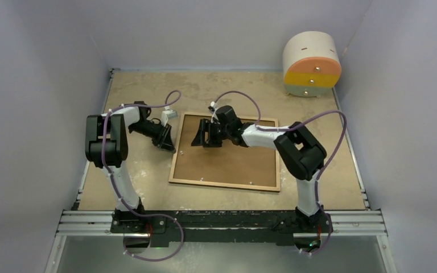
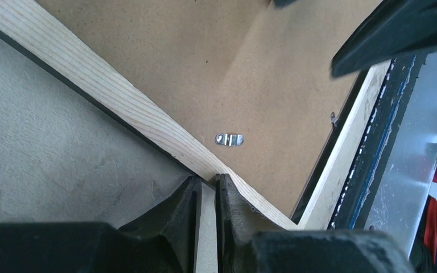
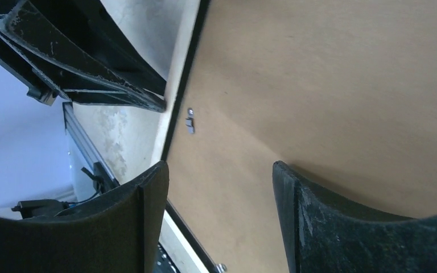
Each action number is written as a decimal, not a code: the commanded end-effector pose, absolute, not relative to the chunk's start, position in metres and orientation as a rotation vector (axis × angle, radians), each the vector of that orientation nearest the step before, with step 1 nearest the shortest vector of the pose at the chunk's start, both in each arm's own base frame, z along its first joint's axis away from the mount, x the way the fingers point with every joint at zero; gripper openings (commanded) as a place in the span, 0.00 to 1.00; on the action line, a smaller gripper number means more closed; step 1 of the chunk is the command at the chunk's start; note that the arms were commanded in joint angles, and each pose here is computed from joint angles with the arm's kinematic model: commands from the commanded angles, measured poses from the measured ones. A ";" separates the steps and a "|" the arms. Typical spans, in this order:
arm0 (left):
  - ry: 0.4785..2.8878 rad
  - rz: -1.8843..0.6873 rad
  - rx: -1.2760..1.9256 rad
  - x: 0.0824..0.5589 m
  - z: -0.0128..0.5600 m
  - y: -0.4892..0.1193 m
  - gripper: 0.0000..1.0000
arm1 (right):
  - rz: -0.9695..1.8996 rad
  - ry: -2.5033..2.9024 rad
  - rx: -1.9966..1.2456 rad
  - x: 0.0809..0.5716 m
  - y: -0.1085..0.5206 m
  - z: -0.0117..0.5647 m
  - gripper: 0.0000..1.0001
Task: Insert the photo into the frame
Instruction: Adjust the photo frame at the center of the board, then install the photo frame at the center of the board.
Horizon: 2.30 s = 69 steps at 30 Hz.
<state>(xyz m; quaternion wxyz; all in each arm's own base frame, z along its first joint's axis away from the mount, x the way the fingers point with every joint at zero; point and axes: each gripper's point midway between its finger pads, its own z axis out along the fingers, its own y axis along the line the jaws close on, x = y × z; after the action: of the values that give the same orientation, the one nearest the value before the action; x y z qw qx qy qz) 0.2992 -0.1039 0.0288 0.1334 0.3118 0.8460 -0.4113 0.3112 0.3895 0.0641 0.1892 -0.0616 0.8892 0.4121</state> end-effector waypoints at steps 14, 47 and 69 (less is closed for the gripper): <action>2.429 -1.134 0.929 0.303 0.017 -0.103 0.13 | 1.404 2.481 -0.263 0.285 0.465 0.064 0.65; 2.419 -1.117 0.932 0.304 0.018 -0.102 0.13 | 1.309 2.543 -0.219 0.282 0.482 0.035 0.63; 2.407 -1.126 0.941 0.302 0.020 -0.103 0.13 | 1.281 2.484 -0.065 0.295 0.478 0.044 0.65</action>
<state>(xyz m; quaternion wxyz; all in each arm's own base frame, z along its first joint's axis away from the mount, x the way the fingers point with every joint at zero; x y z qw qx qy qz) 0.2973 -0.1055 0.0289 0.1426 0.2958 0.8475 -0.4171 0.2840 0.4886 0.0520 0.1382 -0.0434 0.8648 0.4807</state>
